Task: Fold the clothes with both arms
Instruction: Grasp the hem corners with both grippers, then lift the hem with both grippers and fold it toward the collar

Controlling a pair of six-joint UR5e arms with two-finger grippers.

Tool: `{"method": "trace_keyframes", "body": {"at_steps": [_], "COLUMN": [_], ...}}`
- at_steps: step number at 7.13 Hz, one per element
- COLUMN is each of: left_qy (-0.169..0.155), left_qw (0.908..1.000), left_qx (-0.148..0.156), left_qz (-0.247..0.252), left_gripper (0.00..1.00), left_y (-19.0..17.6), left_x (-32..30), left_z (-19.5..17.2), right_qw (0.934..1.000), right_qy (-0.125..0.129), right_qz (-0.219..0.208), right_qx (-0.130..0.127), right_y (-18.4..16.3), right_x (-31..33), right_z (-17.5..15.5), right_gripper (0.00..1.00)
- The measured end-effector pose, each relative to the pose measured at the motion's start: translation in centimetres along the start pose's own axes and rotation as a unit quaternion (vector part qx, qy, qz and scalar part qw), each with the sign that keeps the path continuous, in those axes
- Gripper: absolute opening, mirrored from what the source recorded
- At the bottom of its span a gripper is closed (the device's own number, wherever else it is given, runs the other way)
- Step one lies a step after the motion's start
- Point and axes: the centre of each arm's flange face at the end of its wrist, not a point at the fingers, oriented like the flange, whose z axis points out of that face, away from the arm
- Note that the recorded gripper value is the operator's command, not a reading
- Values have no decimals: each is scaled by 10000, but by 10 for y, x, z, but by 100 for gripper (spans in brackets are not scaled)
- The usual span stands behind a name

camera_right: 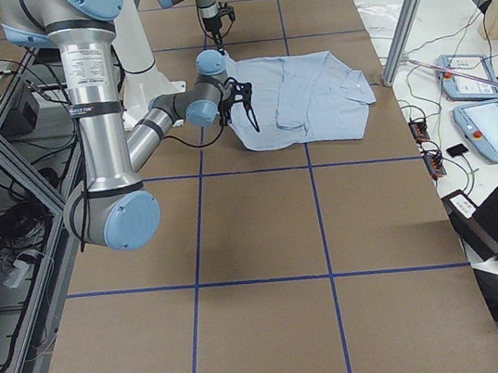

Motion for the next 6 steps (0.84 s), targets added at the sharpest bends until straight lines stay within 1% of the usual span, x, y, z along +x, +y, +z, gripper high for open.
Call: {"method": "trace_keyframes", "body": {"at_steps": [3,6], "left_qy": [4,61], "left_qw": [10000,9997], "left_qx": [-64,-180], "left_qz": [-28,-169], "left_gripper": [0,0], "left_y": [-2,-17], "left_x": [-2,-5], "left_z": [-2,-12], "right_qw": [9999,9998], "right_qy": [64,108], "right_qz": [142,185], "right_qx": [26,24], "right_y": [-13,-14], "right_x": [10,15], "right_z": [-1,1], "right_gripper": [0,0]}}
